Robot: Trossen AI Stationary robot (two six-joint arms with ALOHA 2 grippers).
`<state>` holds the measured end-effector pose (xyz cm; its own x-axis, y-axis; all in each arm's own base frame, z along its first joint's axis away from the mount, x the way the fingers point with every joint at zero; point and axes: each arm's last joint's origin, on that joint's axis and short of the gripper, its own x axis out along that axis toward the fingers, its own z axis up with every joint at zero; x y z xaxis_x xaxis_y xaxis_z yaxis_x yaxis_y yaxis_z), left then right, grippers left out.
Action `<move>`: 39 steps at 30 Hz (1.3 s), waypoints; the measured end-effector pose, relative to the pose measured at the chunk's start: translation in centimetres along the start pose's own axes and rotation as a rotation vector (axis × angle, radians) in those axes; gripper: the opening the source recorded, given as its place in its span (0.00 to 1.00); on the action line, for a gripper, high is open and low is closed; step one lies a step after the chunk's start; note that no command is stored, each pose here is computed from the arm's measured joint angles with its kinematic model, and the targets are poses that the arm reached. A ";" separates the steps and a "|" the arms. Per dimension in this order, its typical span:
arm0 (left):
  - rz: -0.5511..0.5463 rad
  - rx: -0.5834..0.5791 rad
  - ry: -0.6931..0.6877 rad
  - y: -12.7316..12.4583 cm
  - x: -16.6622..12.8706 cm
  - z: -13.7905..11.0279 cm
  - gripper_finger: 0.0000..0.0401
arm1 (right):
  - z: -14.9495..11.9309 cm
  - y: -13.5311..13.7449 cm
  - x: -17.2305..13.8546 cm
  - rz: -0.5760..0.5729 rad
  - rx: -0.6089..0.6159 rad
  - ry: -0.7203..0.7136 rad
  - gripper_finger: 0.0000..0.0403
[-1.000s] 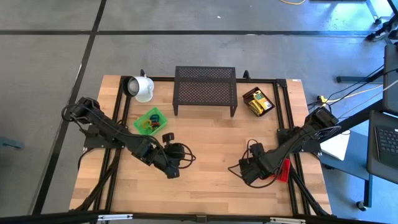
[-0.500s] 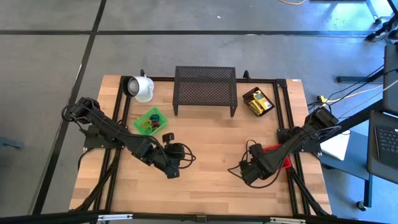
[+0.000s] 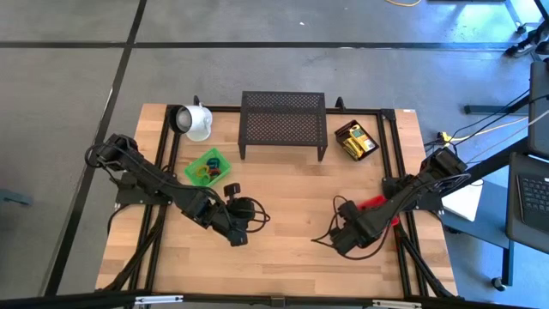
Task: Pick & Place Office Desk Supplies
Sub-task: Put the red bin on the shelf
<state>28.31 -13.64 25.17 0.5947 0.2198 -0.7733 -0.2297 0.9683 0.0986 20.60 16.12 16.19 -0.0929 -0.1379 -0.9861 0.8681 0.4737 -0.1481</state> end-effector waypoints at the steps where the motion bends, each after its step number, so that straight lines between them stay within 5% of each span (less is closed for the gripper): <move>1: 0.000 0.000 0.000 0.0 0.0 0.0 0.28 | 0.0 0.1 0.0 0.015 -0.024 -0.004 0.02; 16: 0.000 -0.008 -0.008 0.1 0.1 0.1 0.28 | -0.2 1.9 -0.8 0.179 -0.566 -0.046 0.02; 29: -0.071 -0.105 -0.170 -0.8 -0.1 1.8 0.28 | 1.1 2.3 -1.6 0.204 -0.793 -0.094 0.02; 39: -0.037 -0.116 -0.200 -0.7 -0.1 2.0 0.28 | 1.6 3.1 -7.4 0.203 -0.979 -0.201 0.02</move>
<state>29.90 -14.11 26.42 0.7428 0.2149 -0.6341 -0.2849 0.9585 -0.0088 24.74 17.18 23.11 0.1735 -0.0762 -0.9819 0.0697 0.9954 -0.0650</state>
